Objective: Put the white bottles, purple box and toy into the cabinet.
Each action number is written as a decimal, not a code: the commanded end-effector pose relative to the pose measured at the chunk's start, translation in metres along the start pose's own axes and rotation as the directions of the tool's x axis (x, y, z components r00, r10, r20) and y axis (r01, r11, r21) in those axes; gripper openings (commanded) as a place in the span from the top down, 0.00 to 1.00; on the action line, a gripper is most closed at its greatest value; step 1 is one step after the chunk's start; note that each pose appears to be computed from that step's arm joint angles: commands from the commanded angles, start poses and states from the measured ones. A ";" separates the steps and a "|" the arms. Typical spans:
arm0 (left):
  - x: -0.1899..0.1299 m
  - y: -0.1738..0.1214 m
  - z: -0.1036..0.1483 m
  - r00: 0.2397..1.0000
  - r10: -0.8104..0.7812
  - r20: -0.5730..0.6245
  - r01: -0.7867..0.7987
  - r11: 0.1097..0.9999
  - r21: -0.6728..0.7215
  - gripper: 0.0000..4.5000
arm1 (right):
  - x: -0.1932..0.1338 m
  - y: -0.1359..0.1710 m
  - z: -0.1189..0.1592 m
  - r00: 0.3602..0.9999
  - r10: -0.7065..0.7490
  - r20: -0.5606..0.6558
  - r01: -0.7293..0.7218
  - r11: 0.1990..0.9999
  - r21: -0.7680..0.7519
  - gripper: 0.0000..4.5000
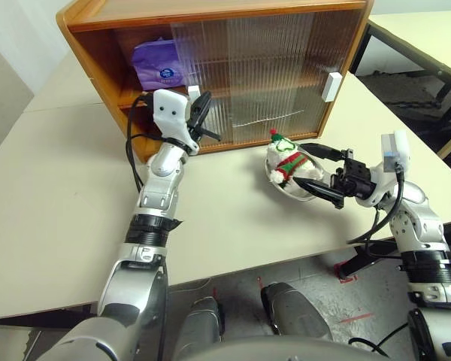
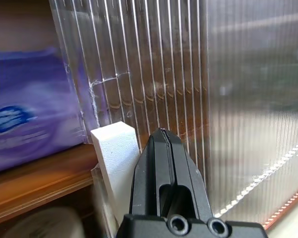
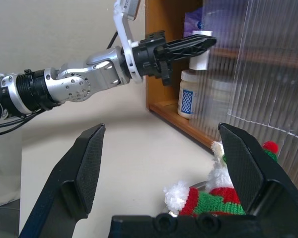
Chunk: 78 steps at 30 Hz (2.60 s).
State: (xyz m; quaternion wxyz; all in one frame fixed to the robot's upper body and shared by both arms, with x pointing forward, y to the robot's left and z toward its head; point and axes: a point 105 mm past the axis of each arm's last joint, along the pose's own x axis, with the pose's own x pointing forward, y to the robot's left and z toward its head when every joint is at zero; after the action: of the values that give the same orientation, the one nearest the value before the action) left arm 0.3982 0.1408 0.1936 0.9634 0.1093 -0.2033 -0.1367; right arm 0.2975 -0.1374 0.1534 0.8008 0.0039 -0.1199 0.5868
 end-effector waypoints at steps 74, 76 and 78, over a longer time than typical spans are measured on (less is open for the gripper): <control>-0.216 0.027 0.005 0.850 -0.496 -0.177 0.393 0.822 -0.412 0.00 | -0.070 -0.138 0.056 0.760 -0.649 0.040 0.644 0.743 -0.181 0.99; -0.215 0.026 0.004 0.842 -0.506 -0.184 0.402 0.818 -0.412 0.00 | -0.073 -0.141 0.053 0.739 -0.673 0.027 0.665 0.722 -0.189 0.99; -0.214 0.026 0.004 0.837 -0.515 -0.188 0.409 0.815 -0.410 0.00 | -0.077 -0.143 0.052 0.717 -0.696 0.026 0.687 0.700 -0.193 0.99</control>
State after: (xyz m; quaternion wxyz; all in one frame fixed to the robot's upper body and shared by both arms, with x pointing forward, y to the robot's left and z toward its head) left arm 0.2135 0.2329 0.1294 0.9258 -0.0072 -0.0096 -0.3778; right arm 0.3994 -0.2554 0.2061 0.9577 -0.0331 -0.1458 0.2458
